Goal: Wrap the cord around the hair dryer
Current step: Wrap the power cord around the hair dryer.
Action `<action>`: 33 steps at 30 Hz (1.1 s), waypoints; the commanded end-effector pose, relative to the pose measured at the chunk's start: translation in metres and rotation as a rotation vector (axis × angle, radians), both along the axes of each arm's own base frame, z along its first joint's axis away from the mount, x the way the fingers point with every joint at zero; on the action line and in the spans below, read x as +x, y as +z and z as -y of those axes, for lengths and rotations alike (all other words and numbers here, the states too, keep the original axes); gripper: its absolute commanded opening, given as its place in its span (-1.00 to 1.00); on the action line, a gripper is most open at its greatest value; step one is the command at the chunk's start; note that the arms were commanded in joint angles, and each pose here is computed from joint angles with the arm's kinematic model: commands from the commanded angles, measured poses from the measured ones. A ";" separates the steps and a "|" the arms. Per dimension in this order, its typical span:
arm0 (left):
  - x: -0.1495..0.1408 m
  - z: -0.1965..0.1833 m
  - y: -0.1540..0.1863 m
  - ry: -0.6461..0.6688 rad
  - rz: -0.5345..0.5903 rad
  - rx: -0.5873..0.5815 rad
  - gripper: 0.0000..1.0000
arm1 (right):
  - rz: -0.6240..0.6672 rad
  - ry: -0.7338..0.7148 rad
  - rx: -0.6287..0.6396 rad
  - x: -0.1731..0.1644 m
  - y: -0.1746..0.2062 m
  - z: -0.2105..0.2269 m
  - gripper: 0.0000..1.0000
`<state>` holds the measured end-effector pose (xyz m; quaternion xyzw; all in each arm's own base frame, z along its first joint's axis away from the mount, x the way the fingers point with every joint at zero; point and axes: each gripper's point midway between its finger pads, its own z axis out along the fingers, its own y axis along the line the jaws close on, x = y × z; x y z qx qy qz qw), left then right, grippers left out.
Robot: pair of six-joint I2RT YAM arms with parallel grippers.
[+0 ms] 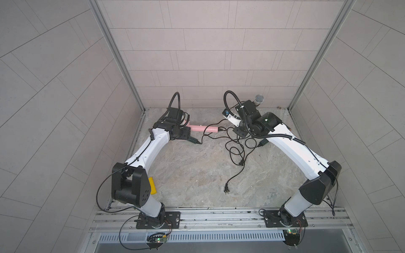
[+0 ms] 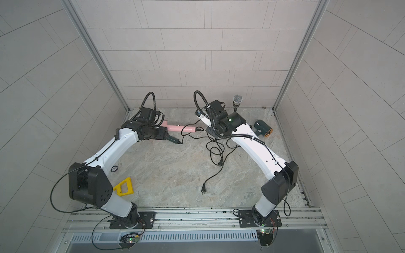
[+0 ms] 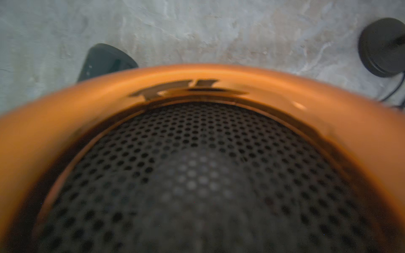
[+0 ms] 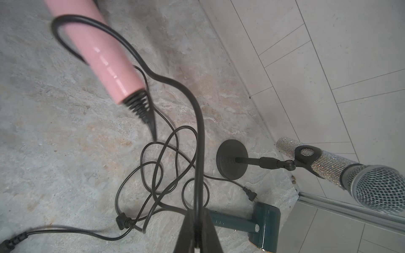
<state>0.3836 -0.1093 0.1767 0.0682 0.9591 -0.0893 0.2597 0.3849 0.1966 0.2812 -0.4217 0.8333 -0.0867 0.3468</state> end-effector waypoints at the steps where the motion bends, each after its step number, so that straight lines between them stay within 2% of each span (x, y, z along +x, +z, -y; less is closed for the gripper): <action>1: -0.019 0.037 0.009 -0.200 -0.045 -0.138 -1.00 | -0.005 0.016 0.064 0.013 -0.001 -0.004 -1.00; 4: -0.029 0.056 0.018 -0.262 -0.081 -0.270 -1.00 | -0.035 -0.031 0.079 0.020 -0.018 0.008 -1.00; 7: -0.026 0.068 0.036 -0.258 -0.033 -0.428 -1.00 | -0.057 -0.060 0.114 0.019 -0.035 0.014 -1.00; 10: -0.014 0.067 0.061 -0.202 0.030 -0.606 -1.00 | -0.062 -0.083 0.156 0.014 -0.053 0.019 -1.00; 13: 0.003 0.053 0.084 -0.108 0.107 -0.748 -1.00 | -0.077 -0.122 0.266 0.009 -0.067 0.020 -1.00; 17: 0.017 0.037 0.103 -0.001 0.184 -0.863 -1.00 | -0.080 -0.140 0.375 0.003 -0.088 0.013 -1.00; 22: 0.036 -0.002 0.101 0.222 0.239 -0.931 -1.00 | -0.141 -0.164 0.414 -0.014 -0.118 0.012 -1.00; 26: 0.047 -0.033 0.092 0.377 0.279 -0.939 -1.00 | -0.178 -0.147 0.327 -0.034 -0.140 0.010 -1.00; 30: 0.052 -0.059 0.077 0.501 0.303 -0.830 -1.00 | -0.198 -0.132 0.210 -0.052 -0.151 0.010 -1.00; 33: 0.052 -0.084 0.063 0.593 0.308 -0.651 -1.00 | -0.204 -0.111 0.115 -0.066 -0.153 0.010 -1.00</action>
